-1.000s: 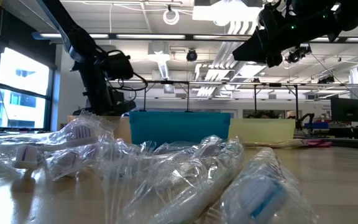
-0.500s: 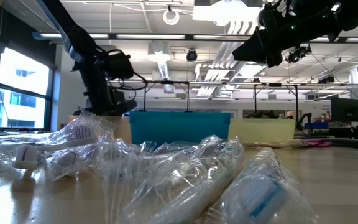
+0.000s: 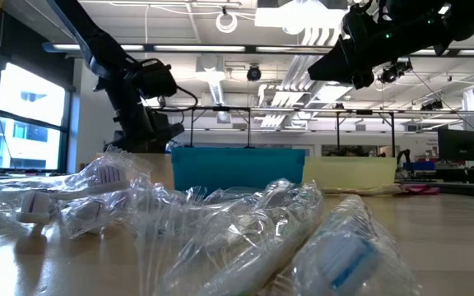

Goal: Pick & Place Toothbrushes
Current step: Put the green toothbrush into the top blue bin

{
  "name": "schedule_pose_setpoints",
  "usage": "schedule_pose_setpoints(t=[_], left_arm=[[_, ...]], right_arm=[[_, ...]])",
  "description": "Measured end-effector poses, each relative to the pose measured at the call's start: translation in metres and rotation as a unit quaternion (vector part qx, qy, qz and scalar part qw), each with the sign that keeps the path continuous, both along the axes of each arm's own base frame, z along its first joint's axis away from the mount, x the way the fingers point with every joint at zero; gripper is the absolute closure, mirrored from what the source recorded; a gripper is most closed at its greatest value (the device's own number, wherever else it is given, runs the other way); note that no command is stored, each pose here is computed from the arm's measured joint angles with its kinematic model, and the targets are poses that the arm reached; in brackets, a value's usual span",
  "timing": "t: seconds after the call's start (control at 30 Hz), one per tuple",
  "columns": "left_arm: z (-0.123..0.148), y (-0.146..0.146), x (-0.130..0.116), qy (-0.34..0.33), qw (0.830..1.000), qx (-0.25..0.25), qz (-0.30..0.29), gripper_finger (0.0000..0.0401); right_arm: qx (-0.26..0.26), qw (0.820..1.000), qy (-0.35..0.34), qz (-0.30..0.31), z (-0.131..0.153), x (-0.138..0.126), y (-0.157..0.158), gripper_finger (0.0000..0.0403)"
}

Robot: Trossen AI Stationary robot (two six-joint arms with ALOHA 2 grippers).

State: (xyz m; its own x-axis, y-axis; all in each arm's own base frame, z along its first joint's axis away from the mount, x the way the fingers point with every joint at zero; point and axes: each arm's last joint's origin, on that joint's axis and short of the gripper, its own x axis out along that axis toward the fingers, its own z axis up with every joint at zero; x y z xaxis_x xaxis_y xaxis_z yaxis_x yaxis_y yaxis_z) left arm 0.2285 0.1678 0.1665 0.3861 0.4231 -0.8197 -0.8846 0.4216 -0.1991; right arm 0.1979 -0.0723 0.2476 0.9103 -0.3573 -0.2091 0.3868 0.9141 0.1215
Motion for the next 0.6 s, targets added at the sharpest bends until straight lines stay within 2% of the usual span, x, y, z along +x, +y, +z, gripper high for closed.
schedule_pose_setpoints(t=[0.33,0.6], left_arm=[[0.038,-0.015,-0.013,-0.026,0.999,0.04,-0.022,0.0256],[0.074,-0.051,-0.013,-0.024,0.983,0.151,-0.098,0.0256]], right_arm=[[0.0,1.0,0.0,0.0,0.0,0.0,0.0,0.0292],[-0.002,1.0,0.001,-0.01,0.0,0.0,-0.001,0.0292]])
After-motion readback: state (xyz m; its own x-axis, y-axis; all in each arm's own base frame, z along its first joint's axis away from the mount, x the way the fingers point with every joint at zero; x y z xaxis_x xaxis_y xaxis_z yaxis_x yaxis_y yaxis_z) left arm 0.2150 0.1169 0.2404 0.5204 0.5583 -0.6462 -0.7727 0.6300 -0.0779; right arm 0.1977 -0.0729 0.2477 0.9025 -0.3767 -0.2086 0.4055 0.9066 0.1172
